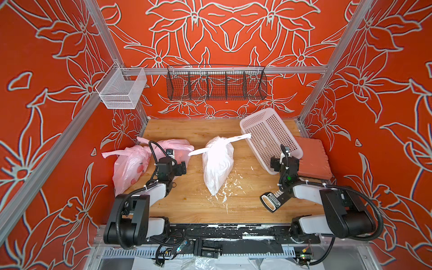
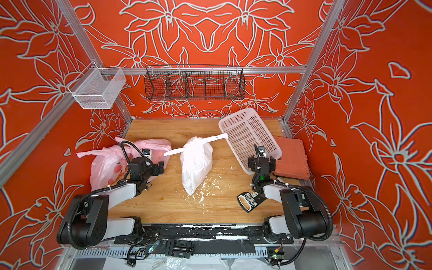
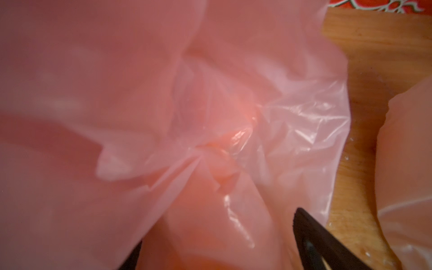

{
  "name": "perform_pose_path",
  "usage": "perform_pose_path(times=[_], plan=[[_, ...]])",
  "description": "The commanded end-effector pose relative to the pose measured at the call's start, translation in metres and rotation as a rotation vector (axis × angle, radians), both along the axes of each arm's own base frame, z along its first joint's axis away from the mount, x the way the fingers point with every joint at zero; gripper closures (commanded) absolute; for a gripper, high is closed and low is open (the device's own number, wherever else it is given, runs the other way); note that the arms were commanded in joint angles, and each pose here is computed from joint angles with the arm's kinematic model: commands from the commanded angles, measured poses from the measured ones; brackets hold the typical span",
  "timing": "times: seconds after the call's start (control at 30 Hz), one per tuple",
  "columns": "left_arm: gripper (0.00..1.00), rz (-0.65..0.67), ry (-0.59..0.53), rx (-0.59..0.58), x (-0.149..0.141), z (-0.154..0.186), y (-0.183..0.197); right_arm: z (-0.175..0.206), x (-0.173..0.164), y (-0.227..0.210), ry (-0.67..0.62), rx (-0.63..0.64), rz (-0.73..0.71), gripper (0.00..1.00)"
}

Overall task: Place the oranges into plastic bags & tie knots
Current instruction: Reset both arms

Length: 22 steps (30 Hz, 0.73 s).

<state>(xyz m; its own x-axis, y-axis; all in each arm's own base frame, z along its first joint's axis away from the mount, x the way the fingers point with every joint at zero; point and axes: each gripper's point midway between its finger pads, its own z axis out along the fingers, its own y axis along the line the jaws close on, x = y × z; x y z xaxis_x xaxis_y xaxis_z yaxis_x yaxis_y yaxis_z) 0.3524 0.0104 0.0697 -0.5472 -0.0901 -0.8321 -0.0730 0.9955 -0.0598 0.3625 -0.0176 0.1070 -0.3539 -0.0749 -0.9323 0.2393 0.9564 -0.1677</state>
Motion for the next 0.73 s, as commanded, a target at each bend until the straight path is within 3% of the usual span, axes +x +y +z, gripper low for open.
perform_pose_path(times=[0.0,0.13,0.7], plan=[[0.03,0.072,-0.044,0.008,0.012,0.014,0.013,0.001,-0.005,0.006,-0.099,0.024,0.068,0.02],[0.03,0.079,-0.054,0.011,0.012,0.014,0.014,-0.010,0.002,0.008,-0.003,0.030,0.077,0.02],[0.03,0.076,-0.051,0.010,0.011,0.015,0.013,-0.011,0.006,0.005,0.009,0.054,0.081,0.02]])
